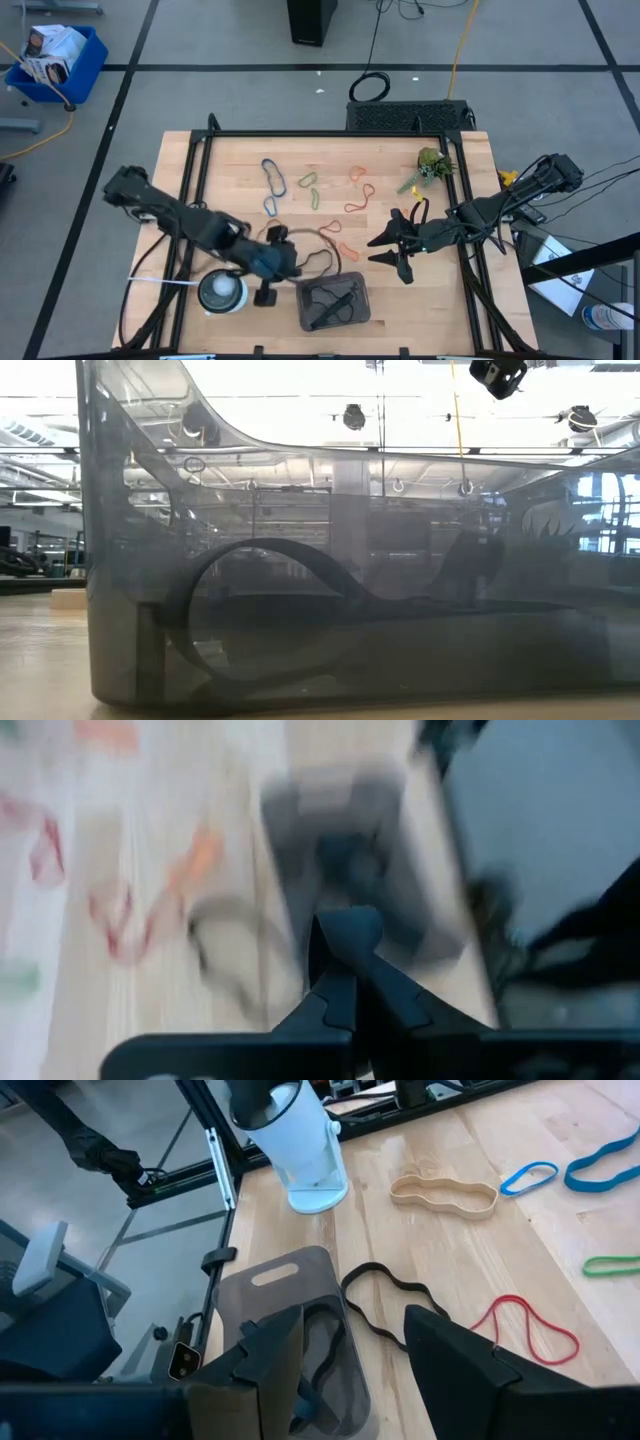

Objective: Pick and place rubber bands into bin
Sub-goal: Put the bottom black rubber band into the bin

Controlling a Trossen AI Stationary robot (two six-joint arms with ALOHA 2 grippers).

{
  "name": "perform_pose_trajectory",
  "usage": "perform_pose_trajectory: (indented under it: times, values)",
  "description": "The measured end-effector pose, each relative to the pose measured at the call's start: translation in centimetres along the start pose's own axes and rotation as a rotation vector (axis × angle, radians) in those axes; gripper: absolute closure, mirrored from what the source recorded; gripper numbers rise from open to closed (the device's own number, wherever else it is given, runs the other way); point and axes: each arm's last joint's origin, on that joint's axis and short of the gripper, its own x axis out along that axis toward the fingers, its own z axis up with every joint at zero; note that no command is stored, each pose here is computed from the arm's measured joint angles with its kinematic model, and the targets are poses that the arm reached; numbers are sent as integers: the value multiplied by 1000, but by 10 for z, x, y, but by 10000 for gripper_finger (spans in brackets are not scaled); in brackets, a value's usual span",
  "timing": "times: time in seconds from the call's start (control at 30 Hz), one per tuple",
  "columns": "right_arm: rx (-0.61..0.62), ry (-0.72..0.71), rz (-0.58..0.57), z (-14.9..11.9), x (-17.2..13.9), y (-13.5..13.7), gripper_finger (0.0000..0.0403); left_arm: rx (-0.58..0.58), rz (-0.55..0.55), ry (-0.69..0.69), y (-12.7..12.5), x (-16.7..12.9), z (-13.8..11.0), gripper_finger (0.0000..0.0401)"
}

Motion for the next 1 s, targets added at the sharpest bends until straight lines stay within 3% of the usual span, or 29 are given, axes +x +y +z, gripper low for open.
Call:
perform_pose_trajectory:
  times: [0.1,0.23,0.7,1.0]
  values:
    - [1,0,0,0,0,0,231,32,-80,-158,-2,-8,19,394]
    - [1,0,0,0,0,0,232,154,-177,-241,-10,5,29,396]
    - [32,4,-3,0,0,0,232,128,-107,56,-10,126,-5,393]
    - [32,4,-2,0,0,0,231,87,-73,186,-6,174,-29,381]
